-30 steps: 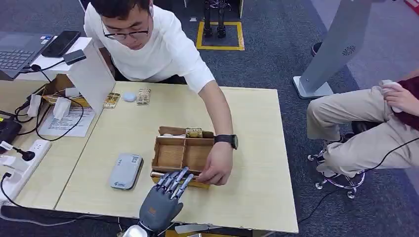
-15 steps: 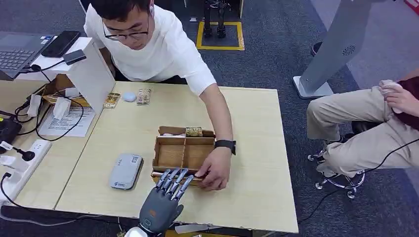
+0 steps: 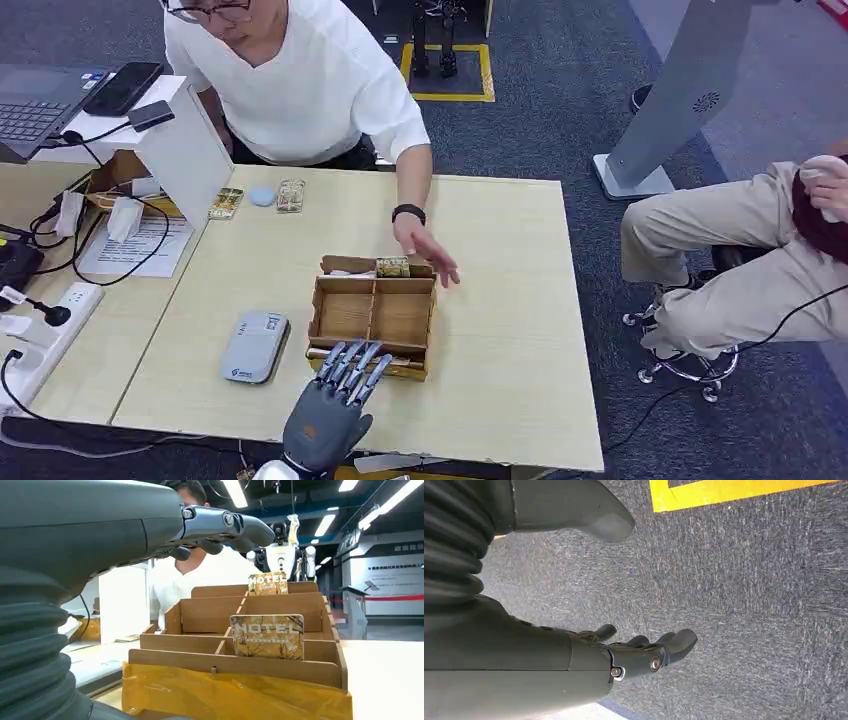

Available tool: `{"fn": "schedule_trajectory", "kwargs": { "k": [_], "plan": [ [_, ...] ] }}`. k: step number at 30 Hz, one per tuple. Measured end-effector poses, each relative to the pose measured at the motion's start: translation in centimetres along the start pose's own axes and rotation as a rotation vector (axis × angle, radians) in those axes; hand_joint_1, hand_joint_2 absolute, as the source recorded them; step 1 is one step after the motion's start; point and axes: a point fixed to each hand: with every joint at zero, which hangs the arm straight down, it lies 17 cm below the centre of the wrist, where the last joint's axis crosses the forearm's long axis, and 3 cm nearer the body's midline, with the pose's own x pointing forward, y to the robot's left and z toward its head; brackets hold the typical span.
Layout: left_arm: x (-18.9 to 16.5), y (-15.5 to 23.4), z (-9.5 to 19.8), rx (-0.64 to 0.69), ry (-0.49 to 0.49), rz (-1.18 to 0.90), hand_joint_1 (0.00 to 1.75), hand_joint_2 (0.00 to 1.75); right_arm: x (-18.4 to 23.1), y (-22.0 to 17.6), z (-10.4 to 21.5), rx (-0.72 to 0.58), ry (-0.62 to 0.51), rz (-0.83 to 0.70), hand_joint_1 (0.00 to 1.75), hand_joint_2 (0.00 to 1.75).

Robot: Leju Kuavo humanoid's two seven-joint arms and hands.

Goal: Pass the card to the sensor for recognition and then transmit it.

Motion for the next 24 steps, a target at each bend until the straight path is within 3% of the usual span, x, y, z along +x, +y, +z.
{"fn": "schedule_trajectory", "kwargs": {
  "k": [13,24],
  "plan": [
    [0.2,3.5,-0.3,0.107,-0.006,0.067,0.00,1.75,0.0,-0.1,0.0,-0.005,-0.001,-0.012,0.00,1.75],
    [0.7,1.9,-1.3,-0.022,-0.064,0.030,0.00,1.75,0.1,-0.1,0.0,-0.006,-0.006,-0.019,0.00,1.75]
  ]
}}
